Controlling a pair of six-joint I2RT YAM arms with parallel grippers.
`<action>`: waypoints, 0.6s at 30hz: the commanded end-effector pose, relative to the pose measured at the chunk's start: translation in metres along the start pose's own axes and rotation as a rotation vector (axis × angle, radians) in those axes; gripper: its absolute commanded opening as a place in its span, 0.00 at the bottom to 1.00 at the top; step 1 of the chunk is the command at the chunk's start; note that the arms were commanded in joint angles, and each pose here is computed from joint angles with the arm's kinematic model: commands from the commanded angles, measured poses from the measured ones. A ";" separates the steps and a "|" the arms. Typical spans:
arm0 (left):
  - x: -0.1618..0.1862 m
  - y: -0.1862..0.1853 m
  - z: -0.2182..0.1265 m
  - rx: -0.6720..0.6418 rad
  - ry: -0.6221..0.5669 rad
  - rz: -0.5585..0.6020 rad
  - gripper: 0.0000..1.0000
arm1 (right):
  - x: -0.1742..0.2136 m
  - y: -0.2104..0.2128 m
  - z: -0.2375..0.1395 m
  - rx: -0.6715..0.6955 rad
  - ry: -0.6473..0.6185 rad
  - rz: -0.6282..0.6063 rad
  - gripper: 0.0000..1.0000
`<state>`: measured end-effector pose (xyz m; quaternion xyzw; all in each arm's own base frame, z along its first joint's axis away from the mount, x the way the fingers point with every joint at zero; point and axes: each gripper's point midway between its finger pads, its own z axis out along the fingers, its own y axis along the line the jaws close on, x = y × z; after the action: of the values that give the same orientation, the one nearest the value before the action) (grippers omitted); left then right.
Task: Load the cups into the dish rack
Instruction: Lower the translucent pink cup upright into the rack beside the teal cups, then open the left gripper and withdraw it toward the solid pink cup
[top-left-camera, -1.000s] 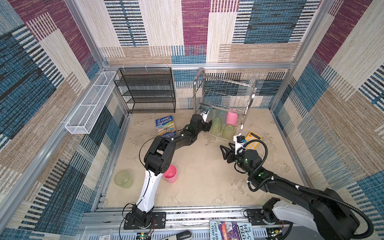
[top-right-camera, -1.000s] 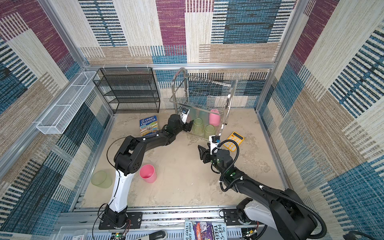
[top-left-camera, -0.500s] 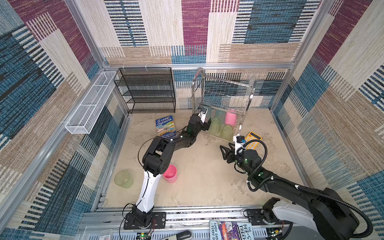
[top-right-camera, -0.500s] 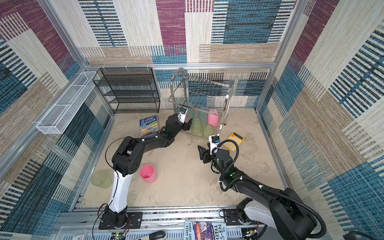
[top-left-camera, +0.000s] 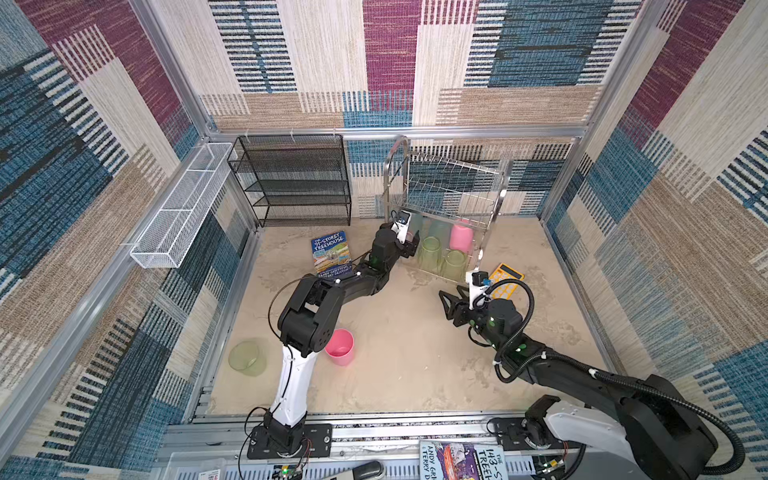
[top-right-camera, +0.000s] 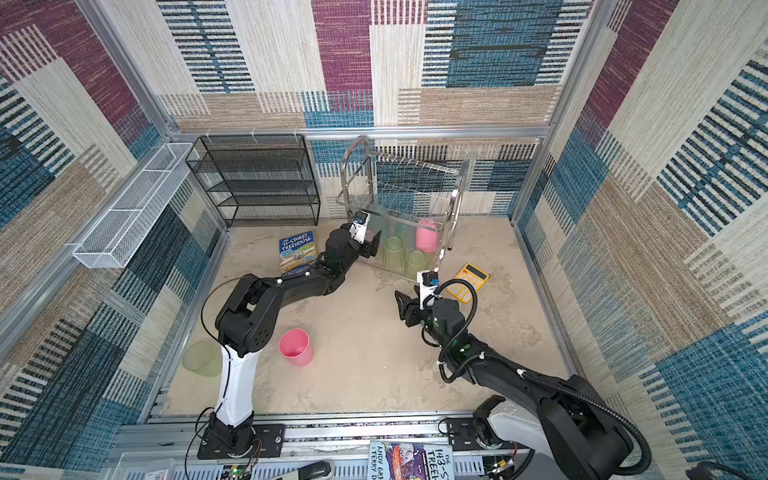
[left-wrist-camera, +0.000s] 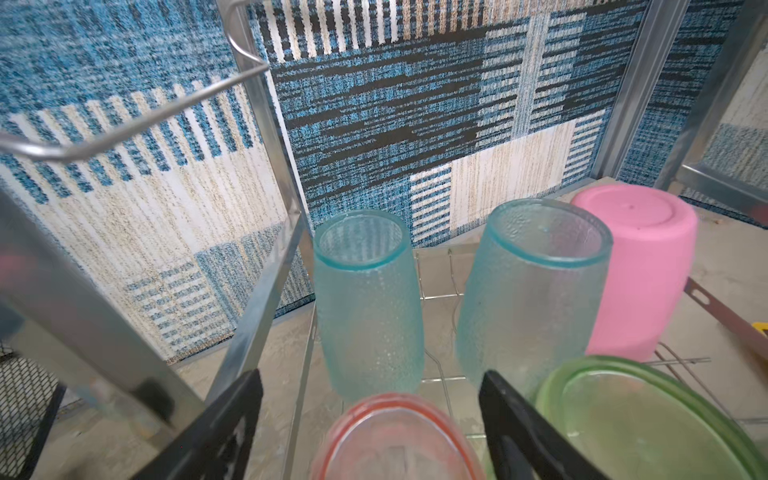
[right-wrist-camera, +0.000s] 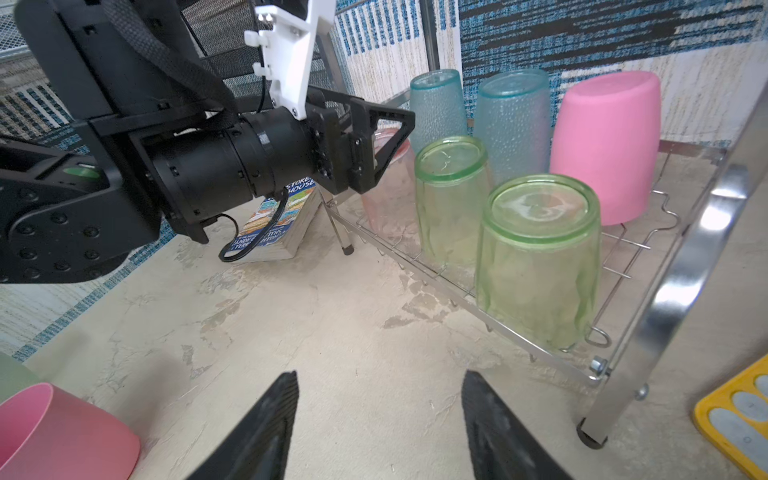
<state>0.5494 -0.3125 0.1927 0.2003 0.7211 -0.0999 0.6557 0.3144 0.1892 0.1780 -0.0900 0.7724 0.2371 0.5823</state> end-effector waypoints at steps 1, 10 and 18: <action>-0.021 0.004 -0.007 -0.012 -0.065 0.004 0.84 | -0.013 0.006 0.000 -0.024 -0.042 -0.008 0.65; -0.029 0.004 -0.029 -0.005 -0.096 -0.017 0.83 | -0.015 0.005 -0.003 -0.018 -0.051 -0.014 0.65; -0.030 0.006 -0.062 -0.013 -0.092 -0.035 0.82 | -0.020 0.005 -0.007 -0.016 -0.067 -0.014 0.65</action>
<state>0.5037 -0.2932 0.2120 0.1985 0.7091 -0.1095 0.6677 0.3122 0.1877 0.1910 -0.0932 0.7601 0.2391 0.5970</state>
